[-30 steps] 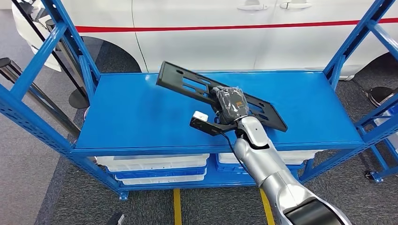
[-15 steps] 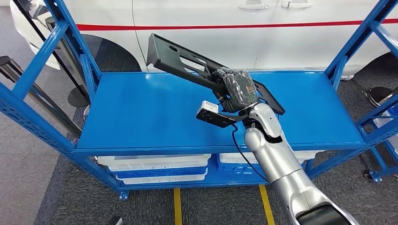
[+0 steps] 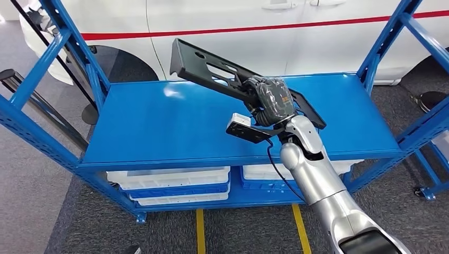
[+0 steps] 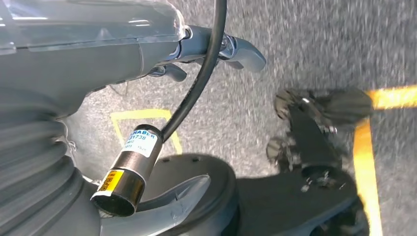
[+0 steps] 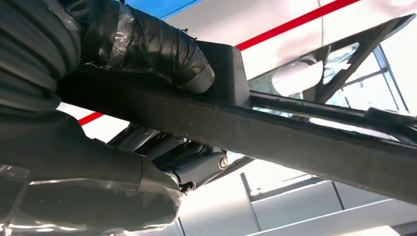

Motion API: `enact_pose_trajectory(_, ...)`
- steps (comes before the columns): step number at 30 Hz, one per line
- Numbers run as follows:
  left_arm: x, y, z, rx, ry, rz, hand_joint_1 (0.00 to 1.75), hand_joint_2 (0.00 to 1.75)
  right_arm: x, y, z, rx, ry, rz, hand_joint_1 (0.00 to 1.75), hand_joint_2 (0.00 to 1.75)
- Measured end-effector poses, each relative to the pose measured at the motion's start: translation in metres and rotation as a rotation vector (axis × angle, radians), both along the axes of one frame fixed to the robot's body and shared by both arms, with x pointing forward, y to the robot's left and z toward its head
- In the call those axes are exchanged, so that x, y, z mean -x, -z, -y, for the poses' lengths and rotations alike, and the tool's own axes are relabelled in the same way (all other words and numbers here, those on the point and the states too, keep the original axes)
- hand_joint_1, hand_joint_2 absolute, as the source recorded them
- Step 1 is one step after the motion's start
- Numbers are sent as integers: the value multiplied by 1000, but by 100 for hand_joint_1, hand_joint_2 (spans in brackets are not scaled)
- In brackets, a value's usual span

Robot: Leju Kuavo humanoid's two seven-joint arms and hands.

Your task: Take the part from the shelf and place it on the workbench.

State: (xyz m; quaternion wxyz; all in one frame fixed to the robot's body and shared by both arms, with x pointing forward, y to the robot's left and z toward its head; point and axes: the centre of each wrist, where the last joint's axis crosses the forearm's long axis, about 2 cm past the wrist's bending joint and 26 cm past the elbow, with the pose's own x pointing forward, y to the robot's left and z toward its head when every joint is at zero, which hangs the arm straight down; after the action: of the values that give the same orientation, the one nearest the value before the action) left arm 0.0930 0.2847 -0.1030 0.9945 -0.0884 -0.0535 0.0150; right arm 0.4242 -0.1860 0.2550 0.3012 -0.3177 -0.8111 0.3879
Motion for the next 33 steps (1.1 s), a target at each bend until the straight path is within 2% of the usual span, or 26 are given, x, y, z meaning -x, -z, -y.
enact_pose_trajectory(11,2,0,-2,-16,-3,-14,0,175,0,2,2,8,-16,-15,175,175)
enact_pose_trajectory(21,17,3,-2,-20,-3,-35,0,175,-1,16,36,48,-7,-28,175,175)
enact_pose_trajectory(28,23,4,-3,-21,10,-44,0,175,-2,6,51,95,29,59,175,175)
enact_pose_trajectory(33,26,5,-6,-23,17,-50,0,175,-3,3,54,115,46,70,175,175)
